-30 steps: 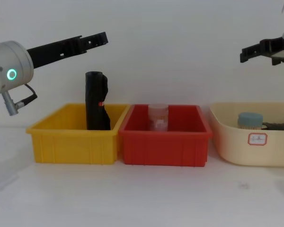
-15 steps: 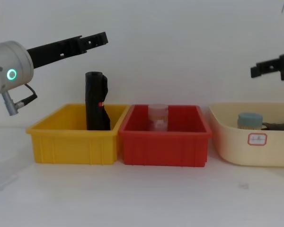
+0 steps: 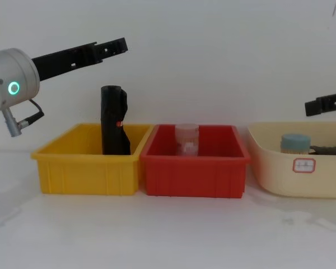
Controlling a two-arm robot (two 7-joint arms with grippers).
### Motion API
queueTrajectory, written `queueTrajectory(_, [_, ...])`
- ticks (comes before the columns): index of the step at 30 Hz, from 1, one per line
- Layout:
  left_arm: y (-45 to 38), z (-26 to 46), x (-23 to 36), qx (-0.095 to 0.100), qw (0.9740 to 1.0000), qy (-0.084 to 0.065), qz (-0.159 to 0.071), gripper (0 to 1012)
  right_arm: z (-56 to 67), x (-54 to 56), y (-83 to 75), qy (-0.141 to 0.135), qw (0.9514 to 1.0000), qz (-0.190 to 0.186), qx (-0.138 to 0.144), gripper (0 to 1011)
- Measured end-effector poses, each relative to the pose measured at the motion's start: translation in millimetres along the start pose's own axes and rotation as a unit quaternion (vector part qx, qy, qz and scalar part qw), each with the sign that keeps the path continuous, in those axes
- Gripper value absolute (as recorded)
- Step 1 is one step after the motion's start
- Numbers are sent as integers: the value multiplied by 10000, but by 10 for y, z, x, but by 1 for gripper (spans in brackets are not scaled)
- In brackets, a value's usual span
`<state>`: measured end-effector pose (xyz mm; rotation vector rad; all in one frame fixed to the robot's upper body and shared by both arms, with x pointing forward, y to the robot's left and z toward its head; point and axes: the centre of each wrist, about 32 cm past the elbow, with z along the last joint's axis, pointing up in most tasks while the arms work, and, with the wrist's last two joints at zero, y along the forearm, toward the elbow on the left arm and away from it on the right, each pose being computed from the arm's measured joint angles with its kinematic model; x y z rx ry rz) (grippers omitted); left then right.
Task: Pick up the garbage bag with the one hand and transfer it to the other hand.
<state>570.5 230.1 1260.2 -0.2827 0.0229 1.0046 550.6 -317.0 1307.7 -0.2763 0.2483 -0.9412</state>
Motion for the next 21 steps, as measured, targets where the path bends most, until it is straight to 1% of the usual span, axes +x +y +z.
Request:
queueTrajectory(9, [0,0,0,0,10000,0,0,1001,-68,-62,-83,-55,9999,152,-53,999])
queueTrajectory(21, [0,0,0,0,10000,0,0,1001,-107,-104,-130,-88,9996,248,-86,1000])
